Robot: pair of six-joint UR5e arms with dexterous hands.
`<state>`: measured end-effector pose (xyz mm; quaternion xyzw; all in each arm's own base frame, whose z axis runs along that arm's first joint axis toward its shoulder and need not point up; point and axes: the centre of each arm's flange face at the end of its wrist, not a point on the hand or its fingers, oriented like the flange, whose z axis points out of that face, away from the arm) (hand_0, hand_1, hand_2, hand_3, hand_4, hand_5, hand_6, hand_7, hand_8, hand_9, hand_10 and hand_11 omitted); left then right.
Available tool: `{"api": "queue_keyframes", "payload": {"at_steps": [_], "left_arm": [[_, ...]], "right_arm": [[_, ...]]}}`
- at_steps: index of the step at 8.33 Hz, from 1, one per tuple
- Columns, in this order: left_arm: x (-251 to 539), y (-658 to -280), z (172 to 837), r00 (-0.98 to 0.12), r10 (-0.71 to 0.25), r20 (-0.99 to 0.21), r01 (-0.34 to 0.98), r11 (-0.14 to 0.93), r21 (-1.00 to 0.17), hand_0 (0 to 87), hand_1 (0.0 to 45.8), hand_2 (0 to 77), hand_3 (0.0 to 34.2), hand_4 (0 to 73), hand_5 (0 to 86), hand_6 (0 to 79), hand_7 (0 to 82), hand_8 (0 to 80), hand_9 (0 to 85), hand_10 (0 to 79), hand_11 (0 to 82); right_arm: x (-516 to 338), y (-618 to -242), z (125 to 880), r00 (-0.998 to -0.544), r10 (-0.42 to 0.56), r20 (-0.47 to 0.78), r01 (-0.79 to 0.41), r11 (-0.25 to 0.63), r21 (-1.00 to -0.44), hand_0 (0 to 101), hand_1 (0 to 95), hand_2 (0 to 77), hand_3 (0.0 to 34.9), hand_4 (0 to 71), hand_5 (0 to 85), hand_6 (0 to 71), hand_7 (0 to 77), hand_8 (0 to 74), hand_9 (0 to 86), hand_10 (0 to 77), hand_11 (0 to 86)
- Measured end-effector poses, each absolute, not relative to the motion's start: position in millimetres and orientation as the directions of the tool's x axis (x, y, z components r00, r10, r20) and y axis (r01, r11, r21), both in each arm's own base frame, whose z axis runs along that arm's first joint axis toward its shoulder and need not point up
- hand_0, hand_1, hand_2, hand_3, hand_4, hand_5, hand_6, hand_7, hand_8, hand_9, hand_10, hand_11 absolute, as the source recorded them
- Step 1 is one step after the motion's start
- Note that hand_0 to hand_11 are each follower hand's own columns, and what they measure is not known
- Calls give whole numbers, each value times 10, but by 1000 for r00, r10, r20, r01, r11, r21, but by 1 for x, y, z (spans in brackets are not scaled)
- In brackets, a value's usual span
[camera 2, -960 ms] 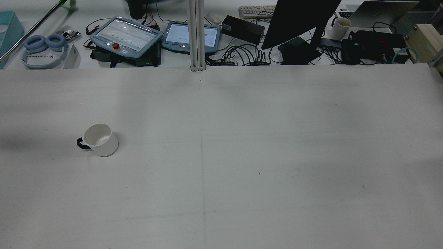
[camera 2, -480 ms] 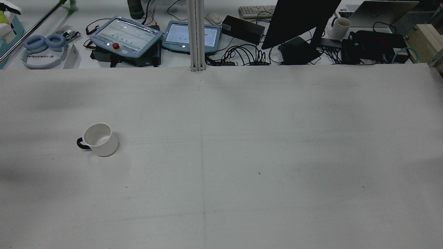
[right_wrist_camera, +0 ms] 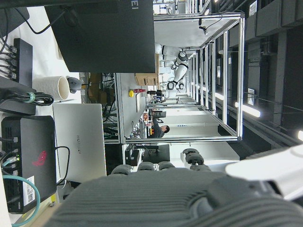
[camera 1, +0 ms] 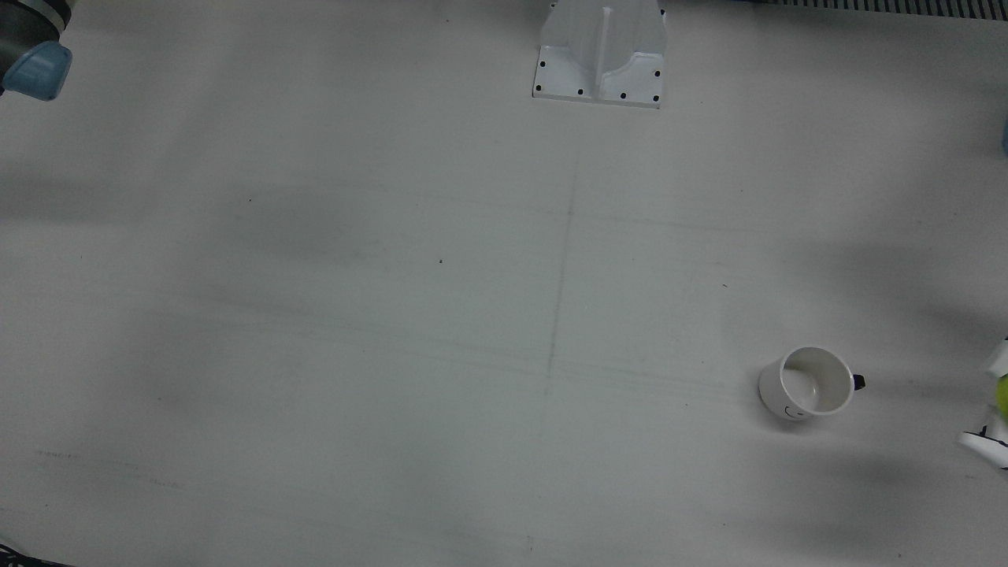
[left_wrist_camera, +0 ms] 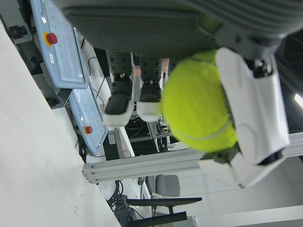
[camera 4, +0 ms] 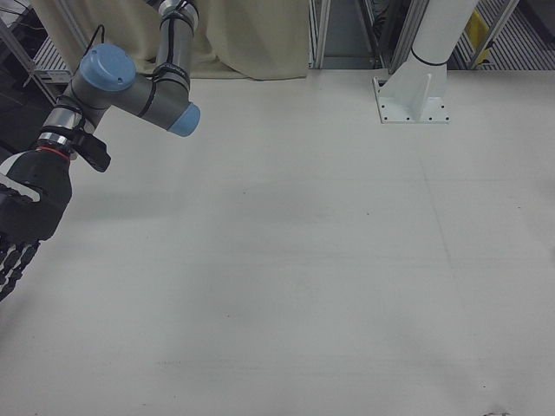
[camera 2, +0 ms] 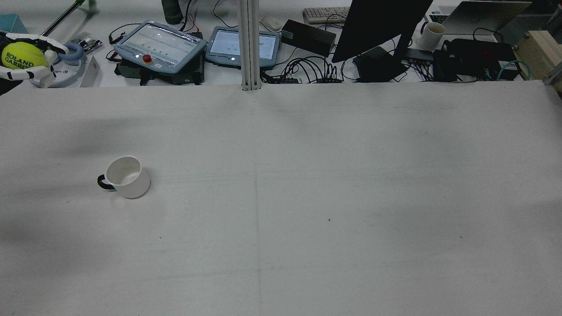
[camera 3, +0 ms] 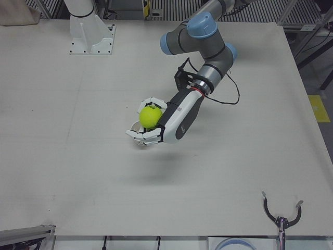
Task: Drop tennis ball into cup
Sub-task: 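Move the left hand with the tennis ball over the white mug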
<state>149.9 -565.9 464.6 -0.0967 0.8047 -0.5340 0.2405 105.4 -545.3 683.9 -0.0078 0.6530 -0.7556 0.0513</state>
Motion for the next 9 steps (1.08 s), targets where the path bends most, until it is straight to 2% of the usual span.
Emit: {"api": "queue_keyframes", "payload": {"at_steps": [1, 2, 3, 4, 6, 8, 9], "left_arm": [[162, -561, 463, -856, -430, -286, 93, 416, -904, 484, 202, 469, 0, 447, 185, 453, 627, 584, 704, 458, 644], [173, -558, 463, -847, -447, -287, 86, 419, -904, 476, 202, 469, 0, 447, 207, 453, 627, 584, 698, 458, 644], [185, -551, 469, -835, -467, -289, 80, 417, -905, 466, 169, 480, 0, 431, 207, 453, 627, 584, 698, 458, 644], [193, -544, 475, -826, -482, -292, 76, 419, -905, 467, 169, 485, 0, 425, 169, 453, 627, 578, 698, 458, 644], [200, -534, 485, -814, -499, -296, 69, 424, -903, 467, 147, 496, 0, 425, 224, 458, 633, 584, 704, 458, 644], [213, -527, 488, -801, -519, -297, 58, 426, -903, 468, 142, 502, 0, 431, 196, 469, 627, 584, 698, 453, 627], [218, -525, 488, -797, -526, -296, 54, 427, -903, 452, 142, 502, 0, 431, 196, 469, 627, 567, 698, 425, 605]], "right_arm": [[105, -545, 684, -995, -88, -55, 67, -142, -988, 0, 5, 5, 0, 0, 0, 0, 0, 0, 0, 0, 5], [105, -545, 684, -995, -88, -55, 67, -142, -988, 0, 5, 5, 0, 0, 0, 0, 0, 0, 0, 0, 5], [105, -545, 684, -995, -88, -55, 67, -142, -988, 0, 5, 5, 0, 0, 0, 0, 0, 0, 0, 0, 5], [105, -545, 684, -995, -88, -55, 67, -143, -987, 0, 5, 5, 0, 0, 0, 0, 0, 0, 0, 0, 5], [105, -545, 684, -995, -88, -55, 67, -142, -988, 0, 5, 5, 0, 0, 0, 0, 0, 0, 0, 0, 5], [105, -545, 684, -995, -88, -55, 67, -143, -987, 0, 5, 5, 0, 0, 0, 0, 5, 0, 0, 0, 5], [105, -545, 685, -995, -88, -55, 67, -143, -987, 0, 5, 5, 0, 0, 0, 0, 0, 0, 0, 0, 5]]}}
